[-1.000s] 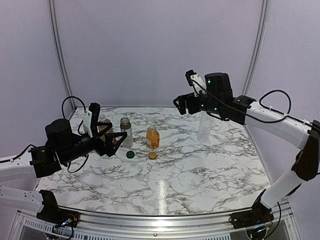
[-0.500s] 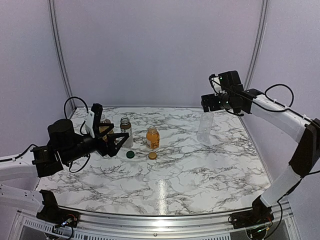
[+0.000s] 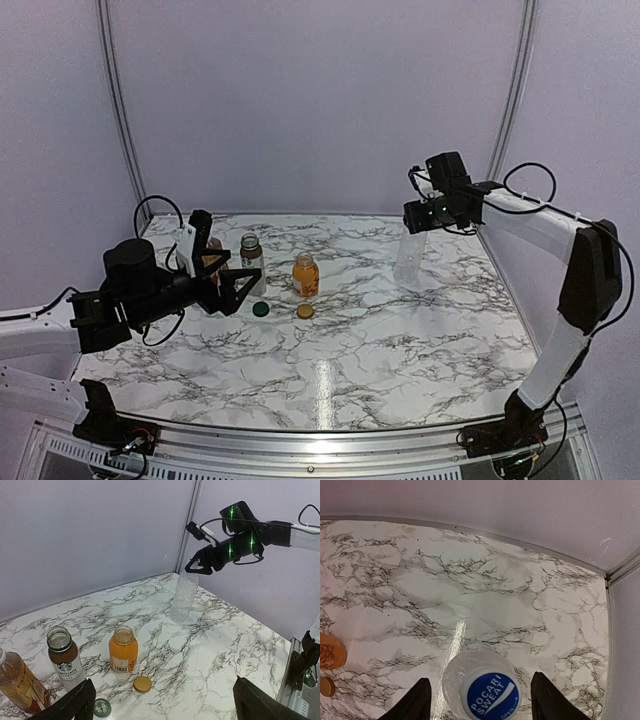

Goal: Unscrew the bottle caps
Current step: Pick up the plastic bottle from the center of the board, then pass from the right arm to the left

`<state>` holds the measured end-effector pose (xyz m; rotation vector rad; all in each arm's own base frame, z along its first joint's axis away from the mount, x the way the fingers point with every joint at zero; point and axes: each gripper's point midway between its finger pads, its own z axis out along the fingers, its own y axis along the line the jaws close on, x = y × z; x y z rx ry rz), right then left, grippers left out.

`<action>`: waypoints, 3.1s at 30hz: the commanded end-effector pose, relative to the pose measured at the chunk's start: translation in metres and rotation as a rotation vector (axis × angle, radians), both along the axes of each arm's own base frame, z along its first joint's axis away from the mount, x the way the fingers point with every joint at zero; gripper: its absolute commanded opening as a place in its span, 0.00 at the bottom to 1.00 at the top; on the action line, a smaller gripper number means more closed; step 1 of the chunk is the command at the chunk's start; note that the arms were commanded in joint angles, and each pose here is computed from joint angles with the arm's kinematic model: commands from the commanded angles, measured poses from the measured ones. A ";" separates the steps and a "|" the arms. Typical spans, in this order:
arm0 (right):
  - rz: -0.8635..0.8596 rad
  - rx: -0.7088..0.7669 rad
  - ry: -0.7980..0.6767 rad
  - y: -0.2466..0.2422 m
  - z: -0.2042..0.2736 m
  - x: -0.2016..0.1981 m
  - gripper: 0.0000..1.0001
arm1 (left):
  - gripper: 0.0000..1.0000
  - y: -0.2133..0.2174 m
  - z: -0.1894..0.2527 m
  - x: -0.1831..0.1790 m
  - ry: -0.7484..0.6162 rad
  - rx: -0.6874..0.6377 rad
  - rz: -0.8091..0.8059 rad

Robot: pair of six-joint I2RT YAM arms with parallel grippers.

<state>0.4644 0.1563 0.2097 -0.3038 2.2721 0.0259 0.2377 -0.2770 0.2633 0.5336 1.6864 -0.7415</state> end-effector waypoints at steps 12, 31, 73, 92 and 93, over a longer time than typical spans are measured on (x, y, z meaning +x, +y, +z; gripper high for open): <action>0.038 0.036 -0.035 0.006 0.022 0.013 0.23 | 0.99 -0.001 0.023 0.004 -0.056 -0.034 0.006; 0.348 0.248 -0.075 0.057 0.091 -0.099 0.09 | 0.99 -0.041 0.006 -0.012 0.054 0.040 -0.176; 0.960 0.657 0.047 0.175 0.146 -0.239 0.00 | 0.99 -0.131 0.003 -0.038 -0.114 0.263 -0.426; 1.034 0.713 0.062 0.191 0.145 -0.240 0.00 | 0.75 -0.150 0.008 -0.025 -0.117 0.218 -0.407; 1.037 0.714 0.061 0.191 0.146 -0.240 0.00 | 0.73 -0.150 0.007 -0.025 -0.115 0.218 -0.407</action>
